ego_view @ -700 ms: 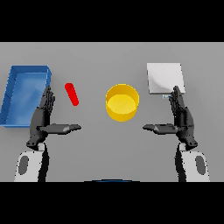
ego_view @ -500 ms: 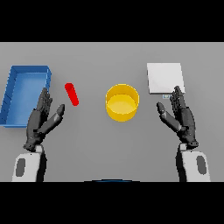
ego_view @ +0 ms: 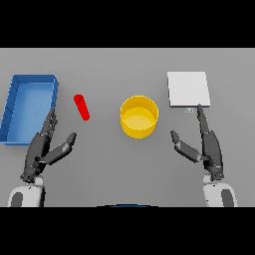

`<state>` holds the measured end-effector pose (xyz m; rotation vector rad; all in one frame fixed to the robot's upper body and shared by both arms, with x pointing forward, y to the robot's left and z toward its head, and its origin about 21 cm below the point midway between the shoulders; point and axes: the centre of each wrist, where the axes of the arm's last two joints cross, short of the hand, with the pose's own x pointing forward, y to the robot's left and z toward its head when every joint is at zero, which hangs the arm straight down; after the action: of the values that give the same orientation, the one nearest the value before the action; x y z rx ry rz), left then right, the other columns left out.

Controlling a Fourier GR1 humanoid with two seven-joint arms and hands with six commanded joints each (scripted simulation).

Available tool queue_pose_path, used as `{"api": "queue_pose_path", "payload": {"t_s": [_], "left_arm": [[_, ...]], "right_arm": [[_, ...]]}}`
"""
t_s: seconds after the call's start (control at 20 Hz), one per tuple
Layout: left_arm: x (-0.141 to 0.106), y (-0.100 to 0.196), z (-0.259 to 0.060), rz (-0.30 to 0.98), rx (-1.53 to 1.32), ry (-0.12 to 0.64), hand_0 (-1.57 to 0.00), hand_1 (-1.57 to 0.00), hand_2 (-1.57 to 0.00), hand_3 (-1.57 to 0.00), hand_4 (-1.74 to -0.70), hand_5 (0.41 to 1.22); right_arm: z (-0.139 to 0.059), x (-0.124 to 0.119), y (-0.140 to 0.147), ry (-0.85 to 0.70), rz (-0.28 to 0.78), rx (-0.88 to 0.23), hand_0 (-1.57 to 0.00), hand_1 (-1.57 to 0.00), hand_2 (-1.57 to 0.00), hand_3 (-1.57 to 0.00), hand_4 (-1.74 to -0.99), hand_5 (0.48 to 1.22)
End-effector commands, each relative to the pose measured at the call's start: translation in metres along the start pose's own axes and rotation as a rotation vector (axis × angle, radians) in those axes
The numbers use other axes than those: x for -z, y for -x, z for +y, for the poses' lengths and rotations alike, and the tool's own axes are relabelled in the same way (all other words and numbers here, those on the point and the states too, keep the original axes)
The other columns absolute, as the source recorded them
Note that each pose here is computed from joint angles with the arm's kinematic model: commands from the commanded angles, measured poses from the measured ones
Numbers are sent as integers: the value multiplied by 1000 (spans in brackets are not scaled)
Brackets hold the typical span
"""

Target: Pick up the red beaker and tilt it to pour out 1 green nut into yellow bowl. Pick up the yellow bowl and place it on the metallic measuring scale.

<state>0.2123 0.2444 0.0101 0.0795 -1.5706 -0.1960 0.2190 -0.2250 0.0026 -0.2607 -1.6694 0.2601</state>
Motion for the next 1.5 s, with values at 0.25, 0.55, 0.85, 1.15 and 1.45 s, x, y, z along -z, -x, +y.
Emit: {"api": "queue_pose_path", "payload": {"t_s": [0.25,0.55,0.85,1.15,1.45], "left_arm": [[29,9,-16,22,38,39,1,1,1,1,-1208,615],[63,22,-23,29,69,40,1,1,1,1,-1248,650],[95,26,-25,41,74,43,1,1,1,1,-1280,682],[117,23,-33,48,97,59,1,1,1,1,-1293,686],[134,23,-38,39,76,73,1,1,1,1,-1309,688]], "right_arm": [[-7,1,2,-22,-4,26,1,1,1,1,-1236,623],[-7,4,-4,-28,-19,53,1,1,1,1,-1280,634],[-8,4,0,-28,-11,37,1,1,1,1,-1266,635],[-11,0,-2,-25,-15,32,1,1,1,1,-1267,644],[-12,4,-4,-11,-15,49,1,1,1,1,-1269,640]]}}
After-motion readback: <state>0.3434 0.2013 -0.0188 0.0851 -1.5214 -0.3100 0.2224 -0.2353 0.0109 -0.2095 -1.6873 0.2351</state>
